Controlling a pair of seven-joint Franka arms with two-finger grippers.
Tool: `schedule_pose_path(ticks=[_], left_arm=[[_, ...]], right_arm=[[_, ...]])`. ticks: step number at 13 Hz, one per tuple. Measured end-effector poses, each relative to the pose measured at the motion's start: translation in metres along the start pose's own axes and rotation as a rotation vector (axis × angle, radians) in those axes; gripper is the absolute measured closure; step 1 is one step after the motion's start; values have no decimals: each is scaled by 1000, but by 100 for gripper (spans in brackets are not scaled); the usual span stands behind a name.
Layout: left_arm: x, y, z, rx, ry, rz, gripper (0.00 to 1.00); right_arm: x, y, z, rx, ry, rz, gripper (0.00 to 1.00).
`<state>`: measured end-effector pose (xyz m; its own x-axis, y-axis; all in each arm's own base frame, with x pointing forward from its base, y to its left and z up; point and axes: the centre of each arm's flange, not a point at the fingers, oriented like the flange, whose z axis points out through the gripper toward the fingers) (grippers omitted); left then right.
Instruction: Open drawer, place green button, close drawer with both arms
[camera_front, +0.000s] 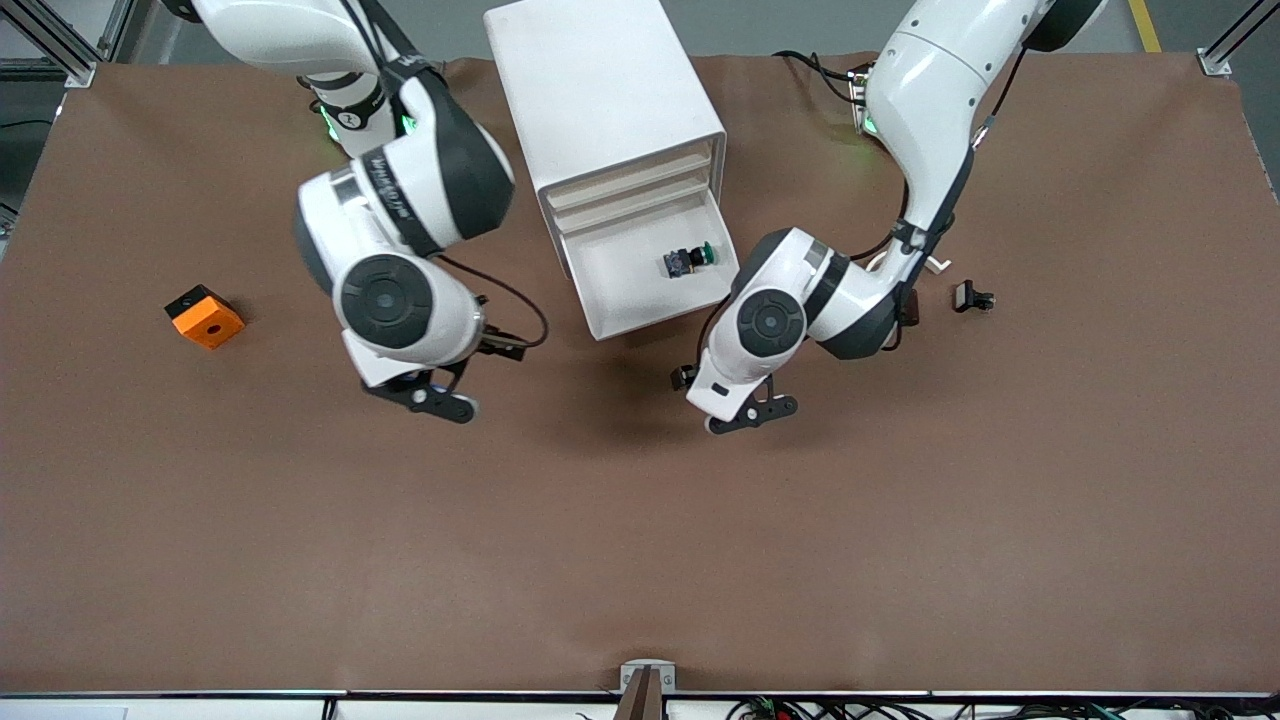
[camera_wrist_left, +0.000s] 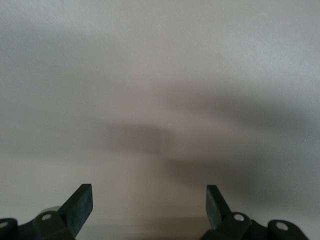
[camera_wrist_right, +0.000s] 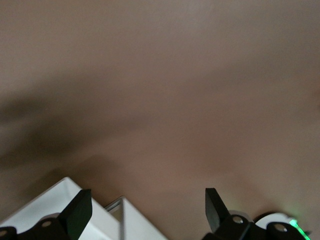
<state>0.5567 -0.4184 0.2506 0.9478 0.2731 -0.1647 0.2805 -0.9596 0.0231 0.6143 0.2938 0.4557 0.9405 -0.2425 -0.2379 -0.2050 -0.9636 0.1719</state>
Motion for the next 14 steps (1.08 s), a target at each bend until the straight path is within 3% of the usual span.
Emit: schedule_pose_path(ticks=[3, 7, 12, 14], left_arm=[[-18, 13, 13, 13, -4, 17, 0], [-49, 29, 30, 48, -6, 78, 0], [-95, 50, 47, 77, -16, 141, 0], [-105, 55, 50, 80, -17, 153, 0]], right_arm=[[30, 74, -31, 28, 32, -132, 0], [50, 197, -63, 66, 17, -250, 0], [28, 293, -82, 102, 26, -294, 0], [12, 308, -88, 82, 42, -289, 0]])
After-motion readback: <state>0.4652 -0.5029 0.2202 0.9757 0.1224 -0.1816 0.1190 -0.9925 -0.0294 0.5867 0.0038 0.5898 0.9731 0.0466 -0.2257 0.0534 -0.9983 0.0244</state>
